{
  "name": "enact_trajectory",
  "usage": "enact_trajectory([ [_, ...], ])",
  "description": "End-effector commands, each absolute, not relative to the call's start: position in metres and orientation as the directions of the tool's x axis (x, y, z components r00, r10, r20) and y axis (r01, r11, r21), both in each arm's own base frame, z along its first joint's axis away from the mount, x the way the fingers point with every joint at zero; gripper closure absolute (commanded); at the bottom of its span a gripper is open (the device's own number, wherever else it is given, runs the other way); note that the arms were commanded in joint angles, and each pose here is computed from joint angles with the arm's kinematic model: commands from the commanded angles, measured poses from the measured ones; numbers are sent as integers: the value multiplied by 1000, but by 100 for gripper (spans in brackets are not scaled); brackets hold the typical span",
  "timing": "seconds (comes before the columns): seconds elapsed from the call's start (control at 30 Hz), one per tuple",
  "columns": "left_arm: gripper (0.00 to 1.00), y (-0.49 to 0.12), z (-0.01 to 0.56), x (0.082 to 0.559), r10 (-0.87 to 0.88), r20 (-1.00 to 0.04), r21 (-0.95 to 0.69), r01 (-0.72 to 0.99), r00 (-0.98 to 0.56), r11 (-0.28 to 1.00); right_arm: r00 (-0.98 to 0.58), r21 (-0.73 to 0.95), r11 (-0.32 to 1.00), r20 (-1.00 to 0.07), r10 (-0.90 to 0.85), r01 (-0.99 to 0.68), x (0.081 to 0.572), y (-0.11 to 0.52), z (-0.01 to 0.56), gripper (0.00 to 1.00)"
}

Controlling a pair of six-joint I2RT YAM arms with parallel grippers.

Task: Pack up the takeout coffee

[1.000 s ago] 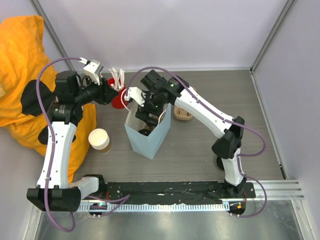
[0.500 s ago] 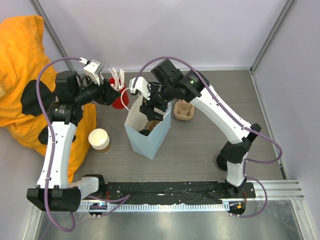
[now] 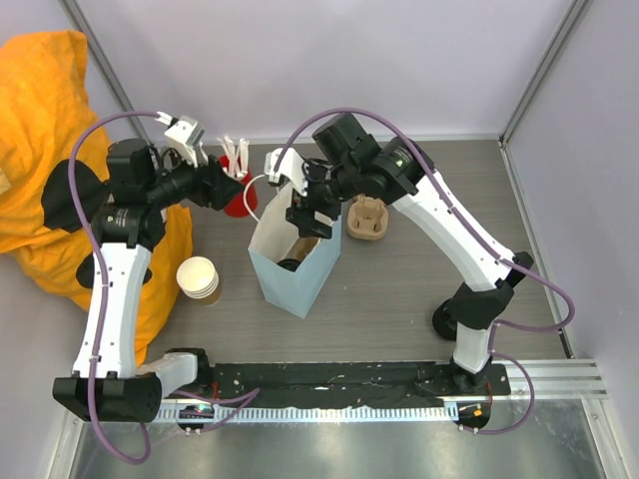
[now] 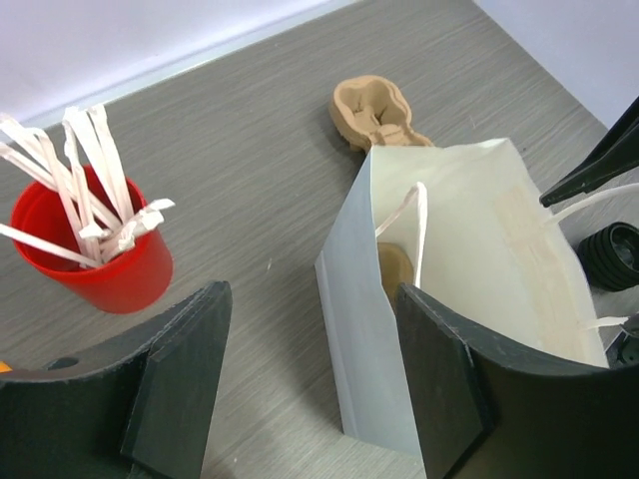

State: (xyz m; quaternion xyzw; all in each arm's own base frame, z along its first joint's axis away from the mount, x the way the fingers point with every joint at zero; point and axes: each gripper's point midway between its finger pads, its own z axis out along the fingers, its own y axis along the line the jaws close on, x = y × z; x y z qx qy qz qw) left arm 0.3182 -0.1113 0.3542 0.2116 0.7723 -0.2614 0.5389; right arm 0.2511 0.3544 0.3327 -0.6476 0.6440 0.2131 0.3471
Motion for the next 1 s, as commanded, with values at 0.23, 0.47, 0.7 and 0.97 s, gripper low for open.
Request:
enact_trajectory([
  [0.23,13,-111,427,315,51,-984,-70,638,-169,766,147,-324,190,-777,-612,-927,261,313,399,17],
  [0.47,0,-104,449,313,87,-989,-6,612,-122,791,107,-359,338,-806,-582,-870,287,277,422,17],
  [0.7,0,-74,459,343,88,-991,33,444,-104,896,21,-338,504,-845,-534,-795,321,241,427,18],
  [0.97,0,-30,403,411,59,-973,18,186,-222,982,-50,-317,589,-852,-521,-743,347,224,410,18],
])
